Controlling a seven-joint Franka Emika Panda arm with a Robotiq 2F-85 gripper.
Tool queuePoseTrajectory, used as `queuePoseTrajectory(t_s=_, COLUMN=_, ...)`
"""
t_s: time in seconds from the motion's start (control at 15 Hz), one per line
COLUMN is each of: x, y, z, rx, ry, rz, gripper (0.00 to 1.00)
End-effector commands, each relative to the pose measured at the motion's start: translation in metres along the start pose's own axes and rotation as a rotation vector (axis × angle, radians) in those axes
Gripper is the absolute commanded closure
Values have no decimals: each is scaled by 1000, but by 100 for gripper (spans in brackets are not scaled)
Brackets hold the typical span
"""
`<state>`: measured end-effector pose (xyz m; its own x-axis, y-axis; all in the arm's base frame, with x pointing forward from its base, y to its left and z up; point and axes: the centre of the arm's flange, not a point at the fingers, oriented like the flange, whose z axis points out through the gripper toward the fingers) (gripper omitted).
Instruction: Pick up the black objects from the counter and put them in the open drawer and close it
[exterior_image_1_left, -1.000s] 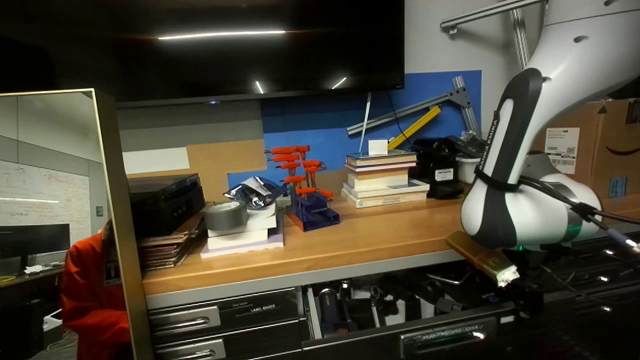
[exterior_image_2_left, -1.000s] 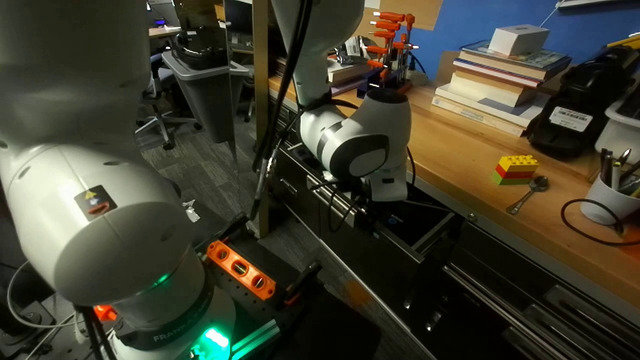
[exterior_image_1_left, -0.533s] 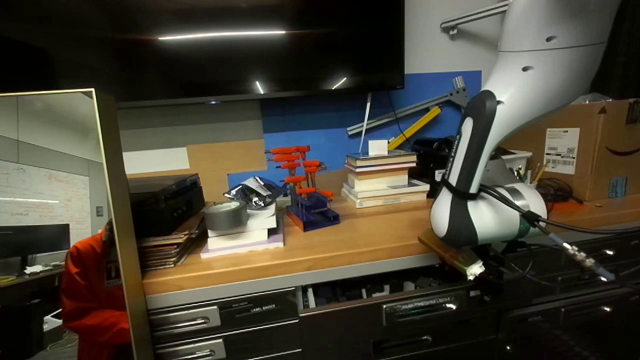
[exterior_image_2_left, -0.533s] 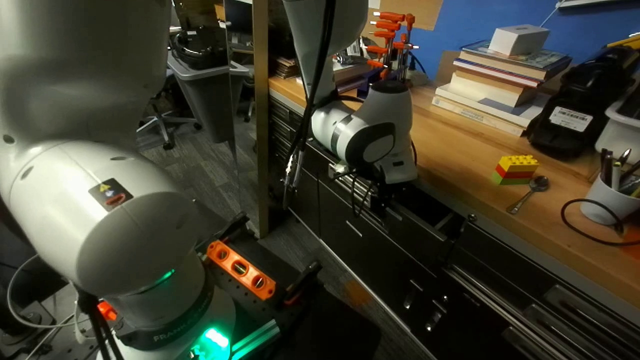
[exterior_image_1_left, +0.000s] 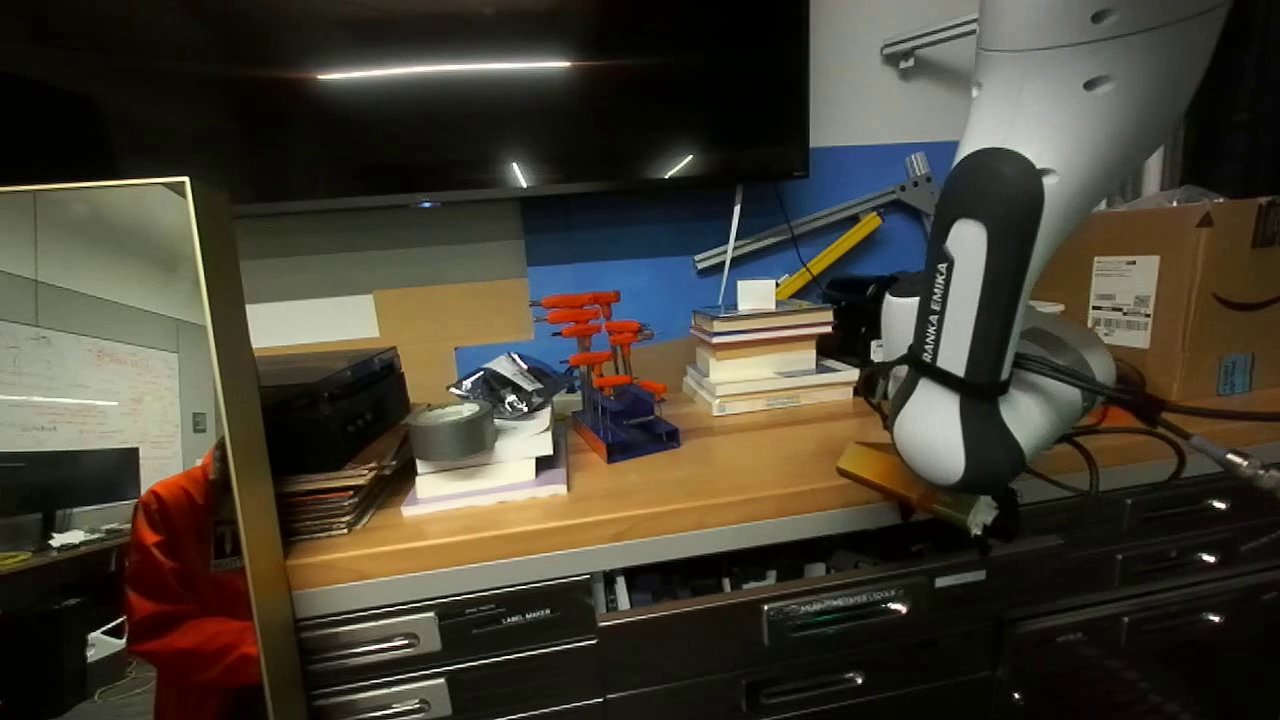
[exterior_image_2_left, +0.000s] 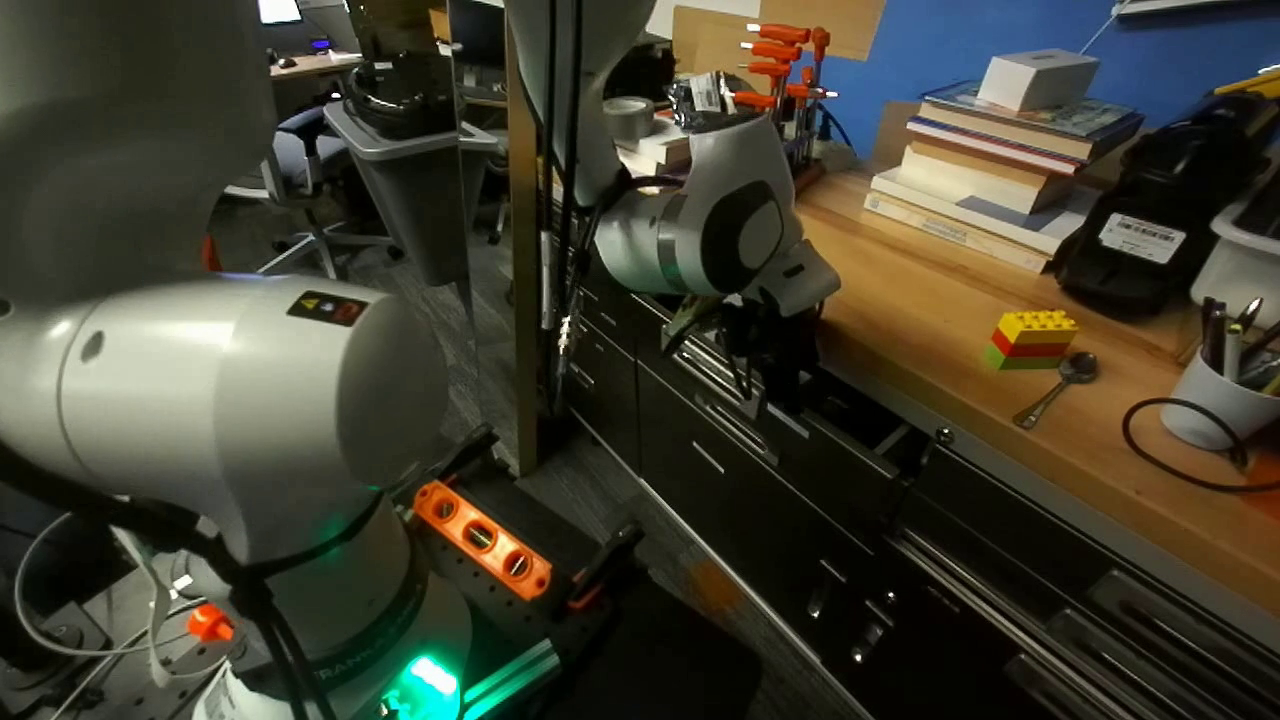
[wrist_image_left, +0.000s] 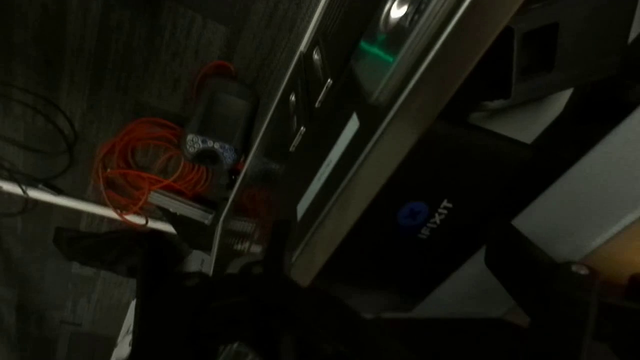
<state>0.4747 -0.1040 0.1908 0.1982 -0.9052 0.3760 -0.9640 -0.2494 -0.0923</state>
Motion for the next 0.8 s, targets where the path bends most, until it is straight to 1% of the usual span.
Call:
queuePoseTrajectory(t_s=0.0, x=-9, y=11, z=-69, rx=-57, ry=56, rz=-49, gripper=0)
queuePoseTrajectory(t_s=0.2, x=-11, y=17, z=-86, rx=-230, ry=66, rz=-72, gripper=0)
queuePoseTrajectory(t_s=0.53, x=-18, y=34, z=-99, rx=-545, ry=42, rz=-20, gripper=0)
queuePoseTrajectory(t_s=0.6, x=-20, y=39, z=-97, rx=-598, ry=26, rz=-18, gripper=0)
queuePoseTrajectory(t_s=0.73, x=-22, y=48, z=-91, rx=-675, ry=-16, rz=-24, gripper=0)
